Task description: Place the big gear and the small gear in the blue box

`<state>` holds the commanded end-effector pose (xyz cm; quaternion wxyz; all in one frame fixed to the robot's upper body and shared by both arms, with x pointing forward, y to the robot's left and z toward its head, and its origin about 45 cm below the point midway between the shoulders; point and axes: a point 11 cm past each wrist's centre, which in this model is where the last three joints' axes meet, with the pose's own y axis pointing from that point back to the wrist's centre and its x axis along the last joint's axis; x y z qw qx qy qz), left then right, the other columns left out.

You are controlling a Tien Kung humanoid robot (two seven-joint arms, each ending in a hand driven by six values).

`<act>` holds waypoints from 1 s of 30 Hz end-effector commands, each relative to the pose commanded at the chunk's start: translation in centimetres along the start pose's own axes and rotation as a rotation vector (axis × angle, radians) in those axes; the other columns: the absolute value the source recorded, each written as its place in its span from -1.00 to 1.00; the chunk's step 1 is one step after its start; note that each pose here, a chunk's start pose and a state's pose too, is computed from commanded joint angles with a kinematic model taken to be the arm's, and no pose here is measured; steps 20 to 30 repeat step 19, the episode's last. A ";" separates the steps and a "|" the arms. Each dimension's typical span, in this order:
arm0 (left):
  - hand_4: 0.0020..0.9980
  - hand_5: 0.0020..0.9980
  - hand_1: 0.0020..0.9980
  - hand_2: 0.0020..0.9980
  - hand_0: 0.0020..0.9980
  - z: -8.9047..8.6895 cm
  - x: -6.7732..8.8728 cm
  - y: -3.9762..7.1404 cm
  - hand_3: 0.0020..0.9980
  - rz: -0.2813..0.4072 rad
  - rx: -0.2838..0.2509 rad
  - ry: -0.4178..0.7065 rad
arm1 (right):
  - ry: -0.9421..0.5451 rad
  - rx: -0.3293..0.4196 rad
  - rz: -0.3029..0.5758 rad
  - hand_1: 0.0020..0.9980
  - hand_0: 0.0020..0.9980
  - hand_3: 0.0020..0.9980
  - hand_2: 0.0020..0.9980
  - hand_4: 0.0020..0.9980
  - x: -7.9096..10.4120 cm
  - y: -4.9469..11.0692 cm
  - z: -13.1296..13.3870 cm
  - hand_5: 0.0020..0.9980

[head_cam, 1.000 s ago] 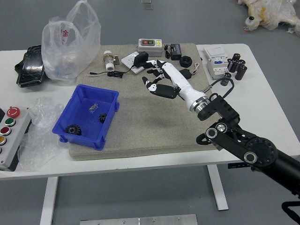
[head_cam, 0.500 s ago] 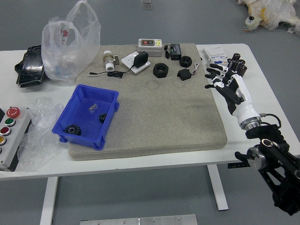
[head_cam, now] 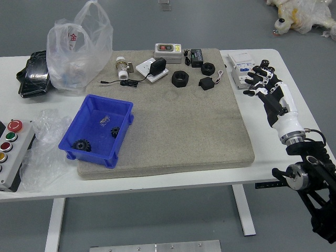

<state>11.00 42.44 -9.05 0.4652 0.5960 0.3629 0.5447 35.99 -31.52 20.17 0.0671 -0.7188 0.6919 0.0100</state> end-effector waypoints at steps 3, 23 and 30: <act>0.36 -0.28 0.19 0.14 0.30 -0.1 -0.2 0.0 0.32 -0.002 0.002 0.004 | -0.005 0.003 0.014 0.35 0.00 0.36 0.39 0.13 0.4 0.1 0.0 -0.48; 0.36 -0.28 0.19 0.14 0.30 0.3 0.2 0.1 0.32 0.001 -0.006 0.009 | -0.011 0.012 0.035 0.35 0.01 0.36 0.39 0.13 1.0 0.3 -0.3 -0.48; 0.36 -0.28 0.19 0.14 0.30 0.3 0.2 0.1 0.32 0.001 -0.006 0.009 | -0.011 0.012 0.035 0.35 0.01 0.36 0.39 0.13 1.0 0.3 -0.3 -0.48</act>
